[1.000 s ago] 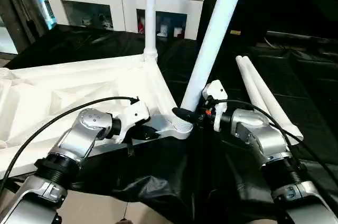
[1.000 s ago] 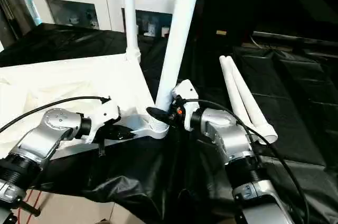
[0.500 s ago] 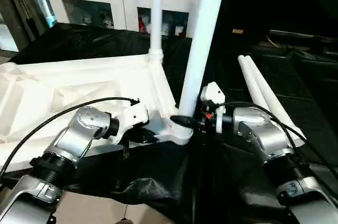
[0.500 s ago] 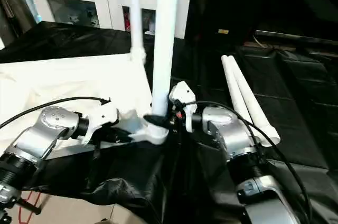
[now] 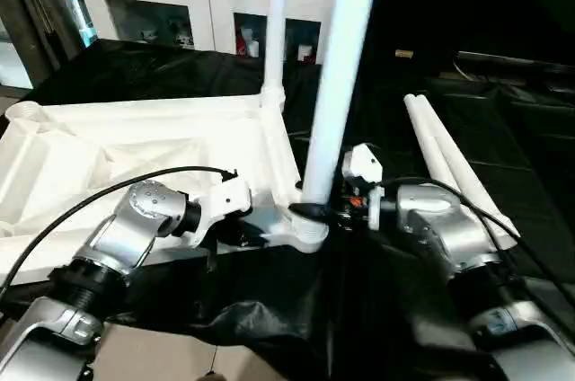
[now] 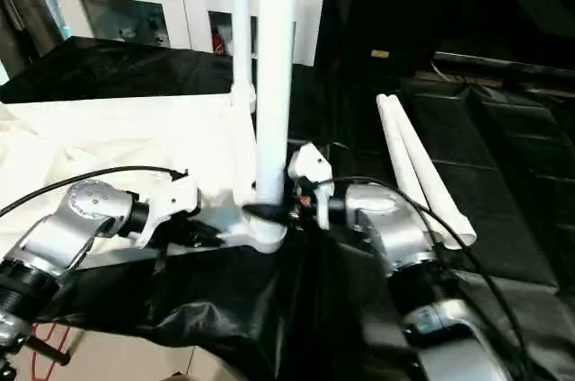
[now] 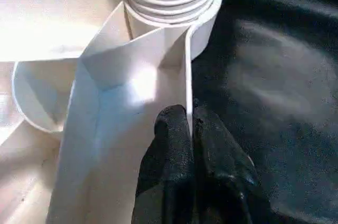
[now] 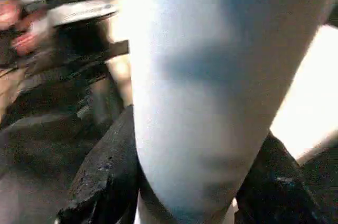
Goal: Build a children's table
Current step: Insert table leg to table base
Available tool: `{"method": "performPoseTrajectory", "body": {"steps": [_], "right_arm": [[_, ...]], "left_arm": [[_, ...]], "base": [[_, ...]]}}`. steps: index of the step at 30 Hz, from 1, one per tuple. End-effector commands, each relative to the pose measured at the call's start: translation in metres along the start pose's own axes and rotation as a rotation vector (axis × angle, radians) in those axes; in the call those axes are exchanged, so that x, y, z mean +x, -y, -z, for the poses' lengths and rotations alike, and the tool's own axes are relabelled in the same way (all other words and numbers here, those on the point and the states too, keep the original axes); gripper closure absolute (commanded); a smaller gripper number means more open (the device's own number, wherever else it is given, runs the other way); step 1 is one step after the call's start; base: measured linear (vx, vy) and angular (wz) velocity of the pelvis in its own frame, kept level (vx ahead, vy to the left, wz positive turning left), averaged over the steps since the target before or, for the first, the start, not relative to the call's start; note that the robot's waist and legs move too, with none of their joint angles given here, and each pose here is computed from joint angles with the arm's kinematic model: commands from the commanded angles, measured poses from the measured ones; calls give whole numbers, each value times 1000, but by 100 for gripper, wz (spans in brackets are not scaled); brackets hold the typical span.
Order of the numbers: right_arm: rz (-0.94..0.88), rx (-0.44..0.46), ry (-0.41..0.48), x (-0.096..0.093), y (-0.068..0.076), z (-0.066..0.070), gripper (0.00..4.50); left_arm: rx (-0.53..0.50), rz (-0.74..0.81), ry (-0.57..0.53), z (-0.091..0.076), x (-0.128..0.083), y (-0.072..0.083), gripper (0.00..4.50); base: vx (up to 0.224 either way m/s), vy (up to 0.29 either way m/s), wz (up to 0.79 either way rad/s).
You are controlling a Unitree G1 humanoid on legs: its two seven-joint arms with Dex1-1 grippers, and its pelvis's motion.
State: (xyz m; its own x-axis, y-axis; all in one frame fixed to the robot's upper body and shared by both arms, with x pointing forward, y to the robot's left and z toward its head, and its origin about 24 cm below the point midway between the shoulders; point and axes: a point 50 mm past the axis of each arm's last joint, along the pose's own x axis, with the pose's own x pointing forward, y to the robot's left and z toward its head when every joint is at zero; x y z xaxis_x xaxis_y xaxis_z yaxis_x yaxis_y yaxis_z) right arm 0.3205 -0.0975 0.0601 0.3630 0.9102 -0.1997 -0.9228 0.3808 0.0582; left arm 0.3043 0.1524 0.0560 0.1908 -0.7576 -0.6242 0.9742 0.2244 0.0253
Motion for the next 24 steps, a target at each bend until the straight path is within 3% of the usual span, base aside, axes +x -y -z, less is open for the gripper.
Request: {"method": "performPoseTrajectory", "body": {"steps": [1,10,16,22,24], "right_arm": [[132,90,-177,3,0,39,261],[481,236,-112,34,11,34,261],[511,246,-16,42,9,23,261],[488,224,104,29,16,8,261],[462,205,158,22,16,-1,261]], "left_arm": [[81,-14,112,-40,6,-6,450],[-86,-310,112,-70,34,-32,450],[24,-393,68,-70,38,-38,450],[110,-304,149,-68,31,-26,450],[146,-225,163,-62,30,-15,450]], "base": [[0,0,0],[0,0,0],[10,-3,-1],[0,0,0],[0,0,0]]}}
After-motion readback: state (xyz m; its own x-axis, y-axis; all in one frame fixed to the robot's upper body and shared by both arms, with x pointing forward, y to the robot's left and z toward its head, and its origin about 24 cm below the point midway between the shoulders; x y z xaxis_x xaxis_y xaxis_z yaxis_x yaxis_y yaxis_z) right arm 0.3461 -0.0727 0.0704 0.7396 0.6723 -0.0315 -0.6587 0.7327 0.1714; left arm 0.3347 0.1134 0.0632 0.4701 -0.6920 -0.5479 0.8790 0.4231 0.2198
